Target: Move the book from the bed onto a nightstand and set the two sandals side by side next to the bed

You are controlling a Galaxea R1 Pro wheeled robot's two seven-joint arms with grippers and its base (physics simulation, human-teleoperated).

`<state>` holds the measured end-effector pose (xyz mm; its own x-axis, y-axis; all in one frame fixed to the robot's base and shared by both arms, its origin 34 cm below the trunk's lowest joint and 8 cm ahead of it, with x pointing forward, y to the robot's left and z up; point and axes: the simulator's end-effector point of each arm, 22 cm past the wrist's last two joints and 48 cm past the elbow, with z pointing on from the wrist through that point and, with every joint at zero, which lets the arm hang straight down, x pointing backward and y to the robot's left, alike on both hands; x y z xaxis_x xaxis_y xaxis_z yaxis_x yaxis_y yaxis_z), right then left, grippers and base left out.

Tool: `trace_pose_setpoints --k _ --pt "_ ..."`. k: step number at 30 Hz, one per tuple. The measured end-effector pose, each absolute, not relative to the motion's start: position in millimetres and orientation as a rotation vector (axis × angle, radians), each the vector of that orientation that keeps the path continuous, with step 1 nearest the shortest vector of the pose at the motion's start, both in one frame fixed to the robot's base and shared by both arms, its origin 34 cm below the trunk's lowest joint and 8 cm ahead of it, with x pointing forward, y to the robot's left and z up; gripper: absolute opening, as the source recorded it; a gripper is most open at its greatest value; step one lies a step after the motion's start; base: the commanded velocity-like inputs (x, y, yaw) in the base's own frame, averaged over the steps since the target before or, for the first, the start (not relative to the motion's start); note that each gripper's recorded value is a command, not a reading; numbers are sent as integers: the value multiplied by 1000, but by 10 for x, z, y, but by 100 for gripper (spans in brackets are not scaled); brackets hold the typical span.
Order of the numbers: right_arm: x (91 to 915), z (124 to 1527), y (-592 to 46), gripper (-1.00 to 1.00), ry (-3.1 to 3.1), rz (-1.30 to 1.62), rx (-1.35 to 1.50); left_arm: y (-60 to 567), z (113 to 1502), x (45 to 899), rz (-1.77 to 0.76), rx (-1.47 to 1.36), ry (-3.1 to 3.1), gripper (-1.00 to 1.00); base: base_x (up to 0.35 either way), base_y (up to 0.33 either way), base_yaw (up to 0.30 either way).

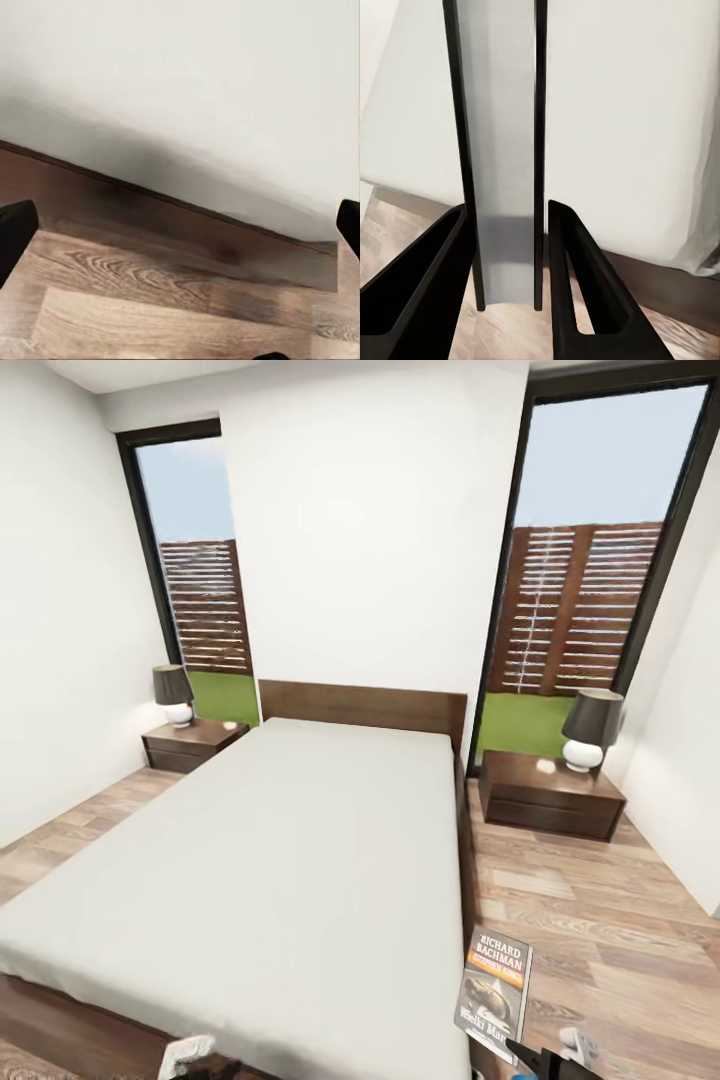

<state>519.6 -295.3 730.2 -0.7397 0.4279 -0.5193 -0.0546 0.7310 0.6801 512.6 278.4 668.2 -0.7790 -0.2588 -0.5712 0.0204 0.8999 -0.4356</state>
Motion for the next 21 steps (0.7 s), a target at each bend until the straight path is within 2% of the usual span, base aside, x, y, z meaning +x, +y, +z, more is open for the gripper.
trace_pose_setpoints --k 8,21 --pt "5197 7304 -2953 -100 2244 911 281 2740 6450 4652 -492 146 2477 100 0 0 210" --pt "5198 7299 -2960 -100 2246 906 281 2655 6439 4619 -507 175 2478 100 0 0 211"
